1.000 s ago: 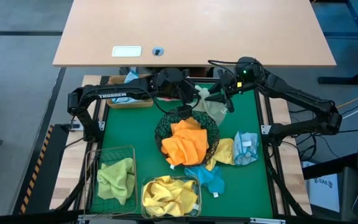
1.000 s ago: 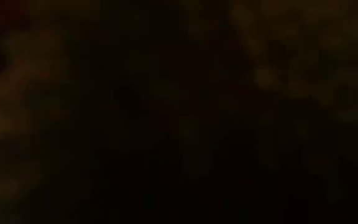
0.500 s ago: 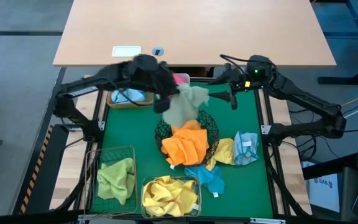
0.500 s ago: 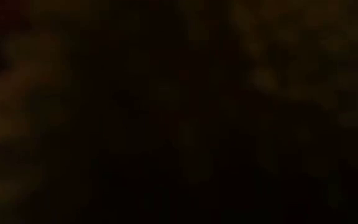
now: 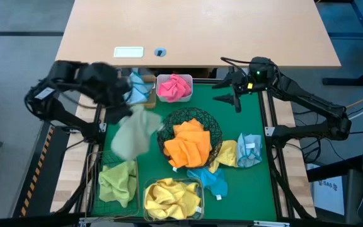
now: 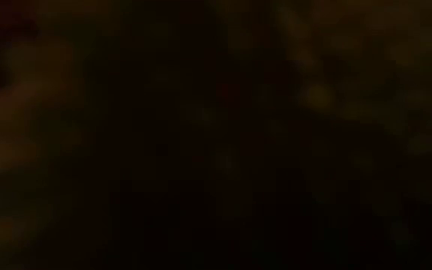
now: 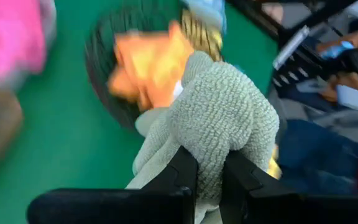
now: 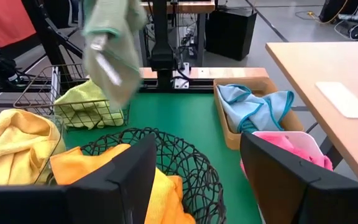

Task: Sort microfiber towel by color & place in baskets
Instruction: Put the green towel into the gold wire basket

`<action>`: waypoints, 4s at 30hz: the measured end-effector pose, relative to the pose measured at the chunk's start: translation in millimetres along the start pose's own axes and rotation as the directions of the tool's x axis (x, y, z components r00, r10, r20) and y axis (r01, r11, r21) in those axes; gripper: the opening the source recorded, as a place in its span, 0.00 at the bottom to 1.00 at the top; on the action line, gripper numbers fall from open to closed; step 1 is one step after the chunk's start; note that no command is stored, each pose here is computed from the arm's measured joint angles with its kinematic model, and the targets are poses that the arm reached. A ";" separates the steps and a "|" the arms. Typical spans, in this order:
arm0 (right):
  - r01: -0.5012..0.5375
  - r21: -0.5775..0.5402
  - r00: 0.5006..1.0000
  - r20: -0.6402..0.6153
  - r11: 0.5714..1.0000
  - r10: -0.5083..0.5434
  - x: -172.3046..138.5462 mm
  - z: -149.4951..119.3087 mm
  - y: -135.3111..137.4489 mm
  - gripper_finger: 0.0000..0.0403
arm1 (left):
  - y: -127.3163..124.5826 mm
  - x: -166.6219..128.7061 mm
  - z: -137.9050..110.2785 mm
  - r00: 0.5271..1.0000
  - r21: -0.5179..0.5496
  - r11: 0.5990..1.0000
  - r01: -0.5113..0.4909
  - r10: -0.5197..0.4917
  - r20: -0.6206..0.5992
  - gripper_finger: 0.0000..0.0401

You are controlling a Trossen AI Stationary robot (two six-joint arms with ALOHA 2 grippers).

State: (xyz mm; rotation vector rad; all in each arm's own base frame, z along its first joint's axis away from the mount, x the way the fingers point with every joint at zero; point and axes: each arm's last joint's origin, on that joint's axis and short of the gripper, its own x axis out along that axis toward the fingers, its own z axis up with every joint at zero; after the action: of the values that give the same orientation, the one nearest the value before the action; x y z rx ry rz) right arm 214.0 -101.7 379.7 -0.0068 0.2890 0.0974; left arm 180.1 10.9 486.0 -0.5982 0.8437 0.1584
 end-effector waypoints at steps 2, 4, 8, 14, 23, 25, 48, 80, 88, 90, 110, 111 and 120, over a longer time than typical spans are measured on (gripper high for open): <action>-0.003 0.005 1.000 -0.007 1.000 0.003 0.0 -0.8 0.2 0.58 | -5.5 -7.3 -15.0 0.998 -0.070 0.997 0.013 -0.017 -0.057 0.07; -0.005 0.009 1.000 -0.013 1.000 0.005 0.0 -1.4 0.4 0.58 | -13.7 -12.4 -26.0 0.994 -0.135 0.990 0.048 -0.060 -0.089 0.07; -0.006 0.018 1.000 -0.015 1.000 0.006 0.0 -1.7 0.4 0.58 | -32.3 -16.3 -44.8 0.976 -0.241 0.966 0.097 -0.140 -0.166 0.07; -0.033 0.056 0.998 -0.056 0.998 0.036 -0.1 -6.5 2.3 0.58 | -58.5 -8.7 -72.1 0.958 -0.299 0.953 0.051 -0.131 -0.257 0.07; -0.249 0.144 0.959 -0.100 0.958 0.264 12.7 -8.7 35.3 0.58 | -78.2 43.4 -130.6 0.884 -0.217 0.958 -0.187 0.068 -0.463 0.07; -0.278 0.117 0.950 -0.116 0.953 0.291 19.2 -7.1 51.4 0.58 | -77.0 55.8 -142.9 0.857 -0.191 0.950 -0.246 0.121 -0.500 0.07; -0.182 0.125 0.892 -0.397 0.975 0.217 27.1 -62.5 228.3 0.58 | -30.8 174.8 -219.8 0.773 -0.124 0.892 -0.435 0.299 -0.560 0.22; 0.228 0.162 0.853 -0.509 0.960 -0.117 36.0 -217.1 213.1 0.58 | -34.0 184.8 -218.4 0.837 -0.194 0.906 -0.376 0.242 -0.490 0.43; 0.237 0.115 0.819 -0.557 0.965 -0.135 51.2 -237.7 218.6 0.58 | -34.0 184.8 -218.4 0.838 -0.194 0.906 -0.376 0.243 -0.489 0.43; 0.238 0.111 0.817 -0.561 0.965 -0.137 55.4 -241.6 220.4 0.56 | -34.0 184.8 -218.4 0.838 -0.194 0.906 -0.376 0.243 -0.489 0.43; 0.108 0.144 0.826 -0.563 0.984 -0.008 68.4 -221.2 235.2 0.02 | -37.7 186.6 -216.1 0.875 -0.208 0.920 -0.332 0.218 -0.432 0.43; 0.089 0.141 0.828 -0.561 0.986 0.005 69.7 -215.6 237.4 0.01 | -37.8 186.0 -216.0 0.875 -0.210 0.921 -0.328 0.212 -0.436 0.43; 0.050 0.023 0.760 -0.650 0.998 -0.024 67.3 -155.9 247.6 0.01 | -39.4 158.9 -207.9 0.888 -0.256 0.940 -0.227 0.092 -0.450 0.43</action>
State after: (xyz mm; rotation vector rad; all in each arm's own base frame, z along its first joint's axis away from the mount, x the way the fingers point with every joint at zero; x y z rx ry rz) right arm 209.9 147.9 212.9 -0.0076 0.9969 0.0460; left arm 163.7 -152.9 278.9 -0.8696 1.3188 0.3193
